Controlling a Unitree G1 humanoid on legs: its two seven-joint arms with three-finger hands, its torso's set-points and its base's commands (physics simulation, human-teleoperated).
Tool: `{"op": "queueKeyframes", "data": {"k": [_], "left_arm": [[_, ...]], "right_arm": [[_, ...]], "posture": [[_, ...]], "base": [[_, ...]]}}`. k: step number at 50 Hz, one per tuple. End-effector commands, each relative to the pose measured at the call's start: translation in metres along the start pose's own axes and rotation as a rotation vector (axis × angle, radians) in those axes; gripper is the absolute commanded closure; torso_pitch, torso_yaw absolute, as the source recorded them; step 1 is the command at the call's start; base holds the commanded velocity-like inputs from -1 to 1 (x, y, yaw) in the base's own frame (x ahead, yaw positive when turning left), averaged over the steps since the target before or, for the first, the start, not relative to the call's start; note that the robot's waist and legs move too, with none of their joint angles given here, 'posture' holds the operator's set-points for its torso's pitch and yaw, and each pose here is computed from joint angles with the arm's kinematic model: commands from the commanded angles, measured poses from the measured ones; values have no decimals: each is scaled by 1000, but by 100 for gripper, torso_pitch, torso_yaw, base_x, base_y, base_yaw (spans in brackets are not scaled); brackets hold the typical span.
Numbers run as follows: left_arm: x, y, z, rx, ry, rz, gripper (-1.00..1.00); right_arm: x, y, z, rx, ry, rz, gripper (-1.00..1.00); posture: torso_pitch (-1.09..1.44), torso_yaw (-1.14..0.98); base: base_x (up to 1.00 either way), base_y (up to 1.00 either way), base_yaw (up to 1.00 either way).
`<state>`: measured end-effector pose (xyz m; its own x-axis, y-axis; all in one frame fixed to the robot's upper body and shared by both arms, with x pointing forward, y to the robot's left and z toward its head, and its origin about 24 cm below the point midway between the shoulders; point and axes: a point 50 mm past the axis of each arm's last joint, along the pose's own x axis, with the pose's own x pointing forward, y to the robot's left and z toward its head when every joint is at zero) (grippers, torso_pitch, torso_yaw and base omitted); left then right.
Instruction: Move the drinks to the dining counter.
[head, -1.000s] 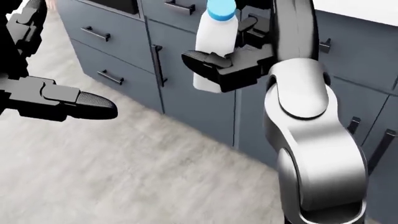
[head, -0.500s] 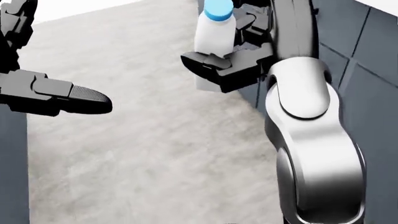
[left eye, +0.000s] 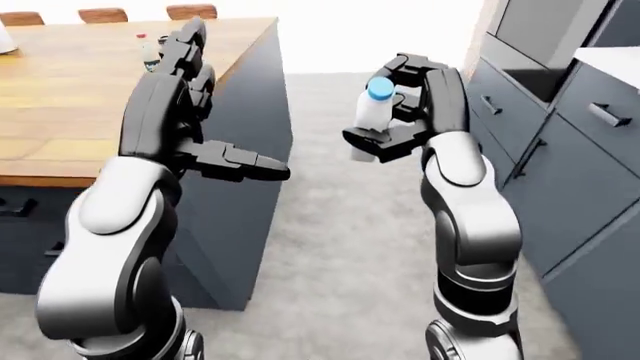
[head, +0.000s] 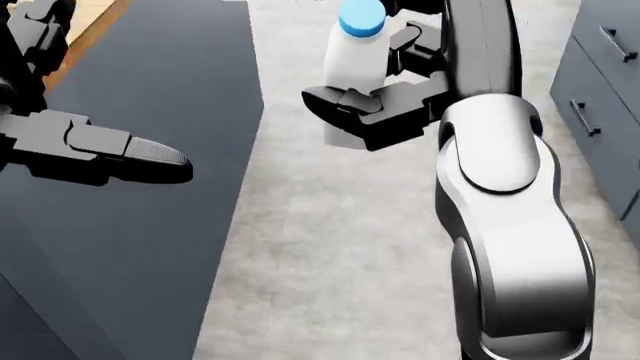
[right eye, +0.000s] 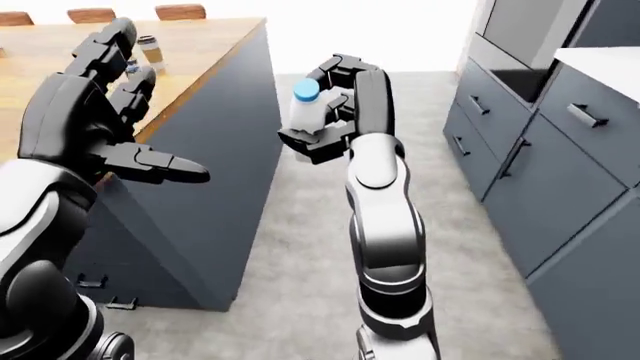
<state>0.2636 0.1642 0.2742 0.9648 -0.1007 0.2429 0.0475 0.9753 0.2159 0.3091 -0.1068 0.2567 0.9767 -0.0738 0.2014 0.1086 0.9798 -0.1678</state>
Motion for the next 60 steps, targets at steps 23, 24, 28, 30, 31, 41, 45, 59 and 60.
{"op": "queueKeyframes", "data": {"k": [23, 24, 28, 30, 31, 41, 45, 59, 60], "left_arm": [[-1, 4, 15, 17, -62, 29, -100], [-1, 4, 15, 17, -62, 29, -100], [0, 4, 17, 18, -64, 28, -100], [0, 3, 18, 18, -65, 28, -100], [0, 4, 18, 19, -65, 27, -100], [-2, 7, 22, 17, -71, 31, -100], [-2, 8, 22, 17, -72, 34, -100], [-2, 11, 24, 20, -76, 42, -100], [-2, 11, 25, 21, -76, 42, -100]], "right_arm": [[-5, -1, 32, 5, -131, 26, 98], [-6, -2, 33, 6, -133, 27, 98], [-6, -3, 35, 3, -137, 27, 97], [-6, -4, 37, 5, -141, 27, 97], [-7, -4, 39, 7, -144, 28, 97], [-11, -8, 59, -11, -189, 19, 97], [-12, -6, 62, -13, -196, 28, 97], [-11, -3, 63, -6, -207, 39, 98], [-11, -3, 63, -8, -207, 39, 98]], "posture": [[0, 0], [0, 0], [0, 0], [0, 0], [0, 0], [0, 0], [0, 0], [0, 0], [0, 0]], "base": [[0, 0, 100], [0, 0, 100], [0, 0, 100], [0, 0, 100], [0, 0, 100], [5, -7, 24], [44, -19, 0], [67, -2, 0], [67, 0, 0]]}}
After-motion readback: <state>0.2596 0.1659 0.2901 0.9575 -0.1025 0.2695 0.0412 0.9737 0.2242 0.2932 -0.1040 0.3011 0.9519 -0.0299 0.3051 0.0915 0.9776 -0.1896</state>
